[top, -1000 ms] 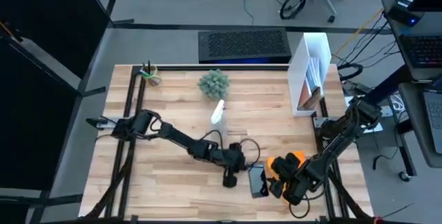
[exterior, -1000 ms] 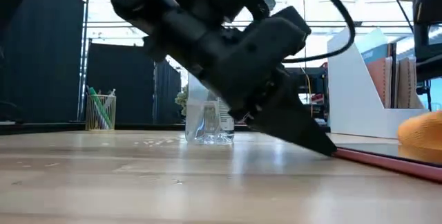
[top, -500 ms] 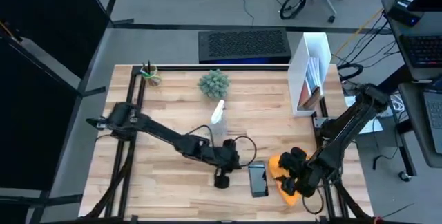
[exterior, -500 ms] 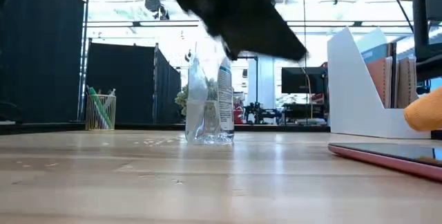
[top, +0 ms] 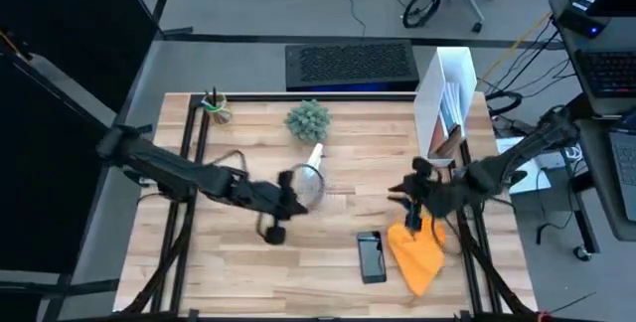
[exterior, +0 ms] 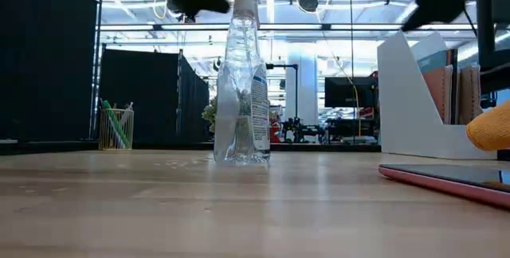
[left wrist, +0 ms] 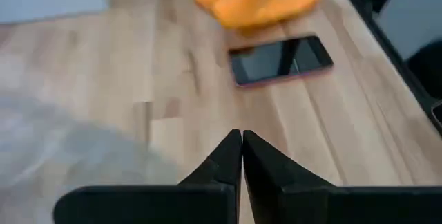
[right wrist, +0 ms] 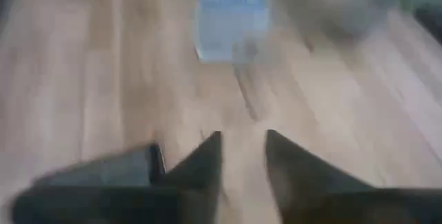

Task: Apply microfiber cloth
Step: Return to Home Position

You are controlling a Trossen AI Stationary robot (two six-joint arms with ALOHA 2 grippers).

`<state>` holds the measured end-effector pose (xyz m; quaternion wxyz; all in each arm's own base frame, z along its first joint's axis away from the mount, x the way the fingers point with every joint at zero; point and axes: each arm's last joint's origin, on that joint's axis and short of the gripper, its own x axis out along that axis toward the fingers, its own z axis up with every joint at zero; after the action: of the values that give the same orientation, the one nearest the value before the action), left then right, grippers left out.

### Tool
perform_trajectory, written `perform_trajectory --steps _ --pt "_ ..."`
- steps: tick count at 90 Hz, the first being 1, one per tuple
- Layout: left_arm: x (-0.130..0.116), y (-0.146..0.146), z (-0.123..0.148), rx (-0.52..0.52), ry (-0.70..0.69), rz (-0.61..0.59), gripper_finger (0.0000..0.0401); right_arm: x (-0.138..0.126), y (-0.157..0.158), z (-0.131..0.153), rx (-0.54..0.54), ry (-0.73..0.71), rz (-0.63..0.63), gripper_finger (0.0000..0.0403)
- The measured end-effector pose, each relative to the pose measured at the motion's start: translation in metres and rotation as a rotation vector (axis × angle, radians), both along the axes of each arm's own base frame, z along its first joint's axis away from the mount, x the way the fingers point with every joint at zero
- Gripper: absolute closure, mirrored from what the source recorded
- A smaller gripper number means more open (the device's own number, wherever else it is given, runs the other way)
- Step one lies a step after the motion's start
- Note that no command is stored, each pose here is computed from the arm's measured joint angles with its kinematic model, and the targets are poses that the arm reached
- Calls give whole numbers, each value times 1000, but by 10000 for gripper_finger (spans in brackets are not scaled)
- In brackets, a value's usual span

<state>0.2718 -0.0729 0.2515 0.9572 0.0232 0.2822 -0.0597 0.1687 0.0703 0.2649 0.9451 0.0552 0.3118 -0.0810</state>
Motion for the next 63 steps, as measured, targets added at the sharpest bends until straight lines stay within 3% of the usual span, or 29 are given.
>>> perform_trajectory --steps 6,16,29,36,52,63 --pt "-19 11 -4 -38 -85 29 401 -3 -13 -3 28 -100 86 392" --pt "-51 28 -15 -62 -171 74 401 -13 -33 -12 38 -283 237 389" --pt "-79 45 -25 -37 -155 211 401 -33 -54 -24 76 -356 88 390" --pt "-87 47 -24 -105 -154 261 401 -40 -58 -29 153 -385 19 391" --pt "-94 48 -25 -77 -110 237 401 -45 -57 -51 62 -426 109 390" --pt "-100 49 -18 -58 -155 219 401 -48 -59 -65 28 -512 114 391"
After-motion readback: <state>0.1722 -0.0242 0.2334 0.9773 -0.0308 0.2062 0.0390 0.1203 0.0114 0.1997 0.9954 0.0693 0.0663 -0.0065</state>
